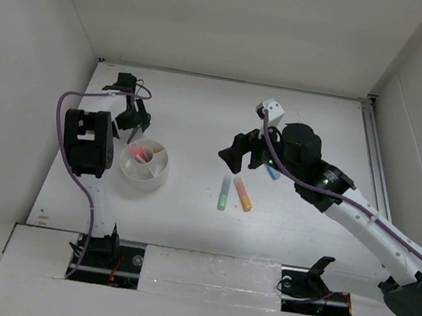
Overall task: Sort the stationery into containers
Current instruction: Pick up the scissors from the center of the board.
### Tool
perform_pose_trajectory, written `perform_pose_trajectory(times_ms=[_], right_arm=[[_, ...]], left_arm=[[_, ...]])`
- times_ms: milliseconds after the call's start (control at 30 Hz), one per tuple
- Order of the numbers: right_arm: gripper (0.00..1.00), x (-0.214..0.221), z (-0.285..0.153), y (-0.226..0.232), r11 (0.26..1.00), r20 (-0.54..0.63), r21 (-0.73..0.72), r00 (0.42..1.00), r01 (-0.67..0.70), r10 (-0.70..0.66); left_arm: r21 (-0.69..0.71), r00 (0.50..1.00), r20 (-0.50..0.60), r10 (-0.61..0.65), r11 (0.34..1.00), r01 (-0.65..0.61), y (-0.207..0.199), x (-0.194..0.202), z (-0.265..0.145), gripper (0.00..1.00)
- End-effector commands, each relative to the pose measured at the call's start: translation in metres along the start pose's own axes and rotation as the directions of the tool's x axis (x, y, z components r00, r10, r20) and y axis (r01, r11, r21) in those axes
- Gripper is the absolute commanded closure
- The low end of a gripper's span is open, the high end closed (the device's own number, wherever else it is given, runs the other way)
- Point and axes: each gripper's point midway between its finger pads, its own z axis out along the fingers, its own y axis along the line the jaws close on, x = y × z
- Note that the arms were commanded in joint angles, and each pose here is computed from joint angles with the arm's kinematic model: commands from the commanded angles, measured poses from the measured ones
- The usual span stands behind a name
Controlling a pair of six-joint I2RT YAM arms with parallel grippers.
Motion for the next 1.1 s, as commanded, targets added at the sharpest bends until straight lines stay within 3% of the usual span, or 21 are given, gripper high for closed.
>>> perform_pose_trajectory(times_ms=[0, 333, 467, 500, 633, 900, 1067], right_arm=[[0.0, -0.032, -0.008, 0.009, 0.999, 0.103, -0.042, 0.995, 0.019, -0.014], [0.0, -0.037, -0.009, 0.006, 0.999, 0.114, -0.035, 0.993, 0.017, -0.013], [0.0, -0.037, -0.009, 0.006, 0.999, 0.114, -0.035, 0.993, 0.017, -0.013], [0.0, -0.037, -0.009, 0.006, 0.999, 0.114, -0.035, 0.993, 0.017, -0.013], [0.0, -0.036, -0.008, 0.007, 0.999, 0.103, -0.042, 0.995, 0.017, -0.013], [0.0, -0.034, -0.01, 0.007, 0.999, 0.104, -0.04, 0.994, 0.026, -0.022], [0.0, -0.032, -0.007, 0.006, 0.999, 0.095, -0.038, 0.995, 0.025, -0.021]], left_arm=[[-0.085, 0.997, -0.071, 0.005, 0.996, -0.011, 0.017, 0.016, 0.018, 0.14], [-0.049, 0.995, -0.09, -0.044, 0.998, 0.04, 0.019, -0.003, 0.033, 0.22], [-0.045, 0.994, -0.104, -0.043, 0.998, 0.039, 0.018, 0.0, 0.037, 0.35], [-0.031, 0.993, -0.11, -0.043, 0.999, 0.04, 0.015, 0.001, 0.036, 0.46], [-0.055, 0.99, -0.132, -0.041, 0.998, 0.034, 0.019, 0.007, 0.044, 0.69], [-0.048, 0.995, -0.089, -0.053, 0.998, 0.049, 0.016, -0.006, 0.036, 0.67], [-0.038, 0.99, -0.128, -0.051, 0.998, 0.046, 0.014, 0.003, 0.043, 0.81]])
